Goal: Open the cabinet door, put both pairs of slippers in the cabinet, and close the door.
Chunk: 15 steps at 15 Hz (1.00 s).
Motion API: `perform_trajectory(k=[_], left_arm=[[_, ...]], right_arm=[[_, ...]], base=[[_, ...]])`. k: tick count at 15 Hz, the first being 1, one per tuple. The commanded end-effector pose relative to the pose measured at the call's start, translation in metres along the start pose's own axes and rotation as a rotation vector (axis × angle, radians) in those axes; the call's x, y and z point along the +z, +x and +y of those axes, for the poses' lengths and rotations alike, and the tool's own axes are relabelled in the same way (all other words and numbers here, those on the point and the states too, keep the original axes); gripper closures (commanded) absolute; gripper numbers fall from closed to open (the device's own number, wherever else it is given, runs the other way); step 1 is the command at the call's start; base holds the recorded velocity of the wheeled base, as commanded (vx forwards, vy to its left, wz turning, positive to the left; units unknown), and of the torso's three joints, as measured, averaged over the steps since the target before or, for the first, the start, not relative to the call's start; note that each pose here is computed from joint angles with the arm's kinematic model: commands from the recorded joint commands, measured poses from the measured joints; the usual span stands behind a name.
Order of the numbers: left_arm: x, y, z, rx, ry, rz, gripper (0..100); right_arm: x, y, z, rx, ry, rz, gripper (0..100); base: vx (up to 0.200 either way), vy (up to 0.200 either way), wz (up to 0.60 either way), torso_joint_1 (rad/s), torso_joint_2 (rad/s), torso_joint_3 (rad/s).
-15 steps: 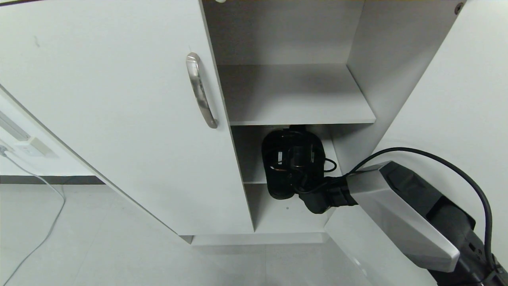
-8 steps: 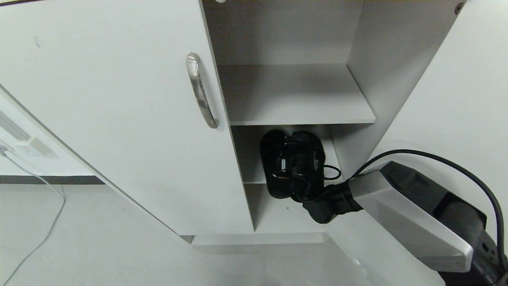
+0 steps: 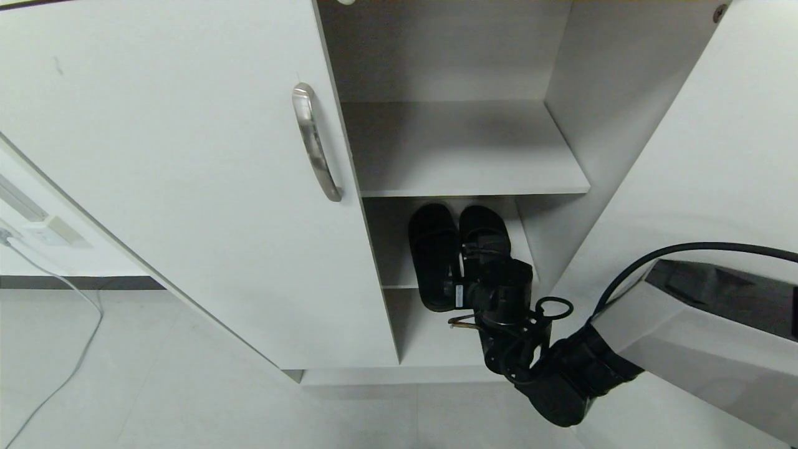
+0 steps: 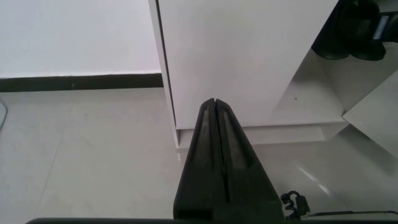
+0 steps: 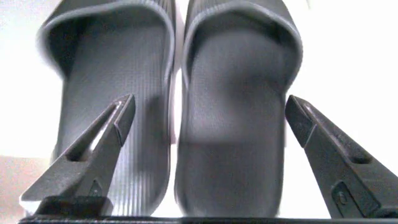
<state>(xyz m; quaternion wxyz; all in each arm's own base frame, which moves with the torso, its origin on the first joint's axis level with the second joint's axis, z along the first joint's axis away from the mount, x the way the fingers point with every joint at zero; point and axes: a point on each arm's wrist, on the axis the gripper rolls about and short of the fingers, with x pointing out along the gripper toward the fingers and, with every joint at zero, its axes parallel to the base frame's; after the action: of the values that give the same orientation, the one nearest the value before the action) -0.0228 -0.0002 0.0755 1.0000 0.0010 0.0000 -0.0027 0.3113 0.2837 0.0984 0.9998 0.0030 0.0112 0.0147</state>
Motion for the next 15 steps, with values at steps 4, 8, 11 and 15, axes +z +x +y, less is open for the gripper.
perform_trajectory(k=[4,8,11,15], left_arm=[[0.000,0.000,0.000,-0.004,0.004,0.002,100],[0.000,0.000,0.000,-0.005,0.004,0.002,100],[0.000,0.000,0.000,-0.005,0.004,0.002,100],[0.000,0.000,0.000,-0.005,0.004,0.002,100]], right_arm=[[0.012,-0.018,-0.004,0.024,-0.006,-0.006,0],[0.005,-0.023,0.004,0.048,-0.022,0.007,0],[0.005,-0.023,0.003,0.048,-0.029,0.008,0],[0.002,-0.024,0.003,0.053,-0.037,0.016,0]], base=[[-0.050,0.000,0.00,0.002,0.00,0.001],[-0.200,0.000,0.00,0.004,0.00,0.002],[-0.200,0.000,0.00,-0.002,0.00,0.004],[-0.150,0.000,0.00,0.003,0.00,-0.003]])
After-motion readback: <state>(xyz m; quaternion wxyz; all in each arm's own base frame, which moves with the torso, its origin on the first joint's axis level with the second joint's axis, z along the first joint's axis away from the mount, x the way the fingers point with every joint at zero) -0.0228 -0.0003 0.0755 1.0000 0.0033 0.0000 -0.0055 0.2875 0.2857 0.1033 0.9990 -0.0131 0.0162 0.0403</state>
